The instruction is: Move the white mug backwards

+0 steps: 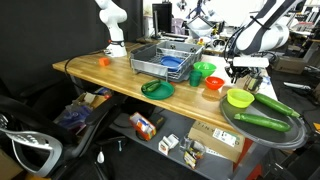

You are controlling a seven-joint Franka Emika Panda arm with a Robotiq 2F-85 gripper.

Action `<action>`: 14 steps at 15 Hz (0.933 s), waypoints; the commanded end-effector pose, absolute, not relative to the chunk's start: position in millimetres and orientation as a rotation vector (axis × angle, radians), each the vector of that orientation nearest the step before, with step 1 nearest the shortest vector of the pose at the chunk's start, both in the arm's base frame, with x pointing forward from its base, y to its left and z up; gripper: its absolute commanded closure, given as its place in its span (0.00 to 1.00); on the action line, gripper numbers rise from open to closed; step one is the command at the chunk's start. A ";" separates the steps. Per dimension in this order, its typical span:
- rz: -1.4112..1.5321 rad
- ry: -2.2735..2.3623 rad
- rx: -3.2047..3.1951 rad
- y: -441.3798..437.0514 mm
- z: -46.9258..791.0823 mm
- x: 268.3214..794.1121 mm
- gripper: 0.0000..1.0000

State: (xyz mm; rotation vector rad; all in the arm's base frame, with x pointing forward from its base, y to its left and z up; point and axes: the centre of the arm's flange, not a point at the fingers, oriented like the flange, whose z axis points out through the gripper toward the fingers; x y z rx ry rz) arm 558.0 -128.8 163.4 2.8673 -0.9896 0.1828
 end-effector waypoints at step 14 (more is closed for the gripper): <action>0.173 -0.981 2.846 -115.4 179.4 549.0 0.00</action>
